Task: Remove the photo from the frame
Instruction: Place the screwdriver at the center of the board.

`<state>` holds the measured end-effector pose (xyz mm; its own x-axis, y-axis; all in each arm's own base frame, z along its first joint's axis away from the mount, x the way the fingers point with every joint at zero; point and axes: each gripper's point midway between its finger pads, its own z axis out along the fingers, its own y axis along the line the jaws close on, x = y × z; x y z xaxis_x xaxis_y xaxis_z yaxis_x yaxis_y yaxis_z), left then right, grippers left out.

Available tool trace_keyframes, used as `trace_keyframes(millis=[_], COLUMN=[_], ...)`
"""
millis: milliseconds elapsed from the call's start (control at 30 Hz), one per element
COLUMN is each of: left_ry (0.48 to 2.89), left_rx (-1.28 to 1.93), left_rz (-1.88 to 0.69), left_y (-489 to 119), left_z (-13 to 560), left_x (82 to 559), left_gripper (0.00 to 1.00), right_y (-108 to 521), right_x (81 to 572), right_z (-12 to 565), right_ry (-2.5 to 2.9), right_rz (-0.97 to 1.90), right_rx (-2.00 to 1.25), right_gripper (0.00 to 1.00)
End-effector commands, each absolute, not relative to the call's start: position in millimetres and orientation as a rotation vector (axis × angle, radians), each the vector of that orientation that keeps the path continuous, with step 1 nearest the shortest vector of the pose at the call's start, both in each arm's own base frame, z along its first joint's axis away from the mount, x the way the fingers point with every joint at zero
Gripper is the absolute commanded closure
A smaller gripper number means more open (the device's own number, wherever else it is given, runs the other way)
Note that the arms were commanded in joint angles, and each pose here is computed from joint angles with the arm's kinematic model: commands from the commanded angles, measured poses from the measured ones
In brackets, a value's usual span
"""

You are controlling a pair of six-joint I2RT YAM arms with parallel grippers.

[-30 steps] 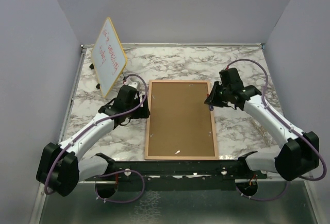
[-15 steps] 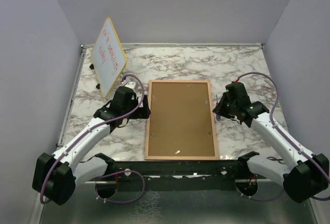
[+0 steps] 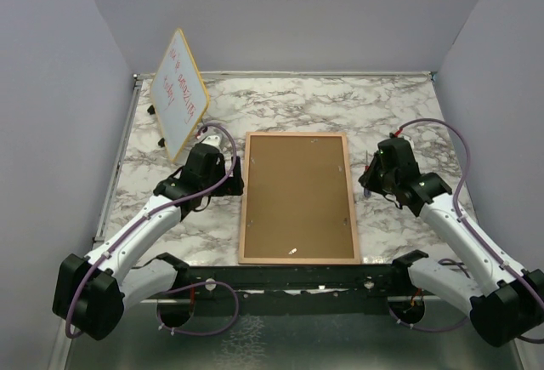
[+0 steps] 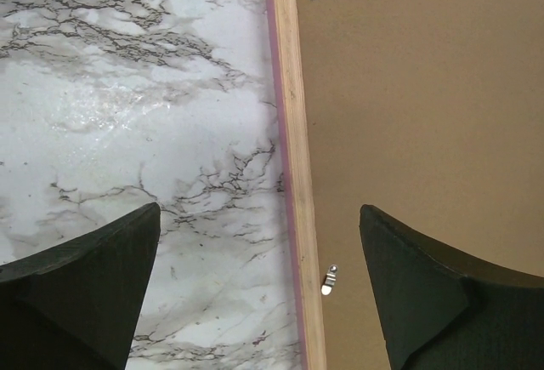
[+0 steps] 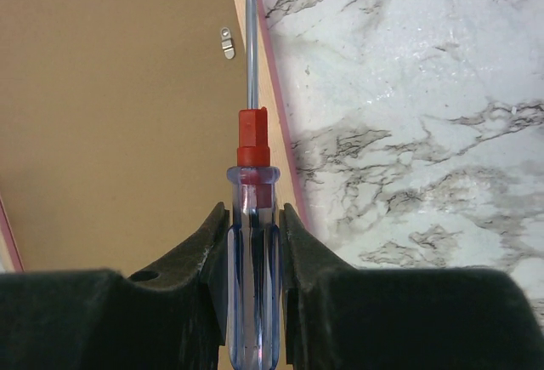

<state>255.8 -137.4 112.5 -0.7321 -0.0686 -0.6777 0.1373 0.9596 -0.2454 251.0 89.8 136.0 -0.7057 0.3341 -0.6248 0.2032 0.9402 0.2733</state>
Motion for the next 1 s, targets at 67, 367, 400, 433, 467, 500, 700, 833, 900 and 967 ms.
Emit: trace_keyframes(millis=[67, 367, 400, 433, 467, 500, 700, 833, 900, 967], left_ry=[2.371, 2.361, 2.359, 2.36, 2.357, 2.357, 2.323, 2.28, 2.265, 2.256], left_rx=[0.016, 0.007, 0.005, 0.003, 0.002, 0.004, 0.009, -0.004, -0.008, 0.0], left_rz=[-0.299, -0.304, -0.3, -0.297, -0.301, -0.305, -0.331, -0.348, -0.358, -0.374], left_y=[-126.8, -127.8, -127.2, -126.9, -127.4, -128.1, -129.9, -128.0, -127.8, -129.7], left_z=[107.8, 112.5, 113.2, 113.8, 115.2, 115.8, 126.3, 136.1, 139.7, 141.9], left_x=[249.8, 248.2, 248.7, 248.9, 248.9, 248.7, 248.9, 247.1, 246.3, 245.5], left_gripper=[0.01, 0.01, 0.01, 0.01, 0.01, 0.01, 0.01, 0.01, 0.01, 0.01], right_y=[73.9, 58.6, 56.6, 52.8, 49.9, 47.0, 34.5, 53.0, 57.0, 57.5], right_x=[251.3, 254.1, 254.0, 253.2, 253.7, 253.0, 256.8, 266.6, 270.8, 274.9], right_z=[135.0, 136.0, 134.7, 132.9, 133.5, 133.1, 126.0, 103.1, 93.8, 88.9], right_ry=[2.375, 2.356, 2.354, 2.349, 2.339, 2.334, 2.321, 2.431, 2.48, 2.498], right_rz=[0.129, 0.029, 0.016, -0.005, -0.021, -0.036, -0.14, -0.1, -0.118, -0.137], right_rx=[0.387, 0.427, 0.436, 0.449, 0.458, 0.462, 0.511, 0.477, 0.467, 0.458], right_gripper=[0.99, 0.99, 0.99, 0.99, 0.99, 0.99, 0.99, 0.99, 0.99, 0.99])
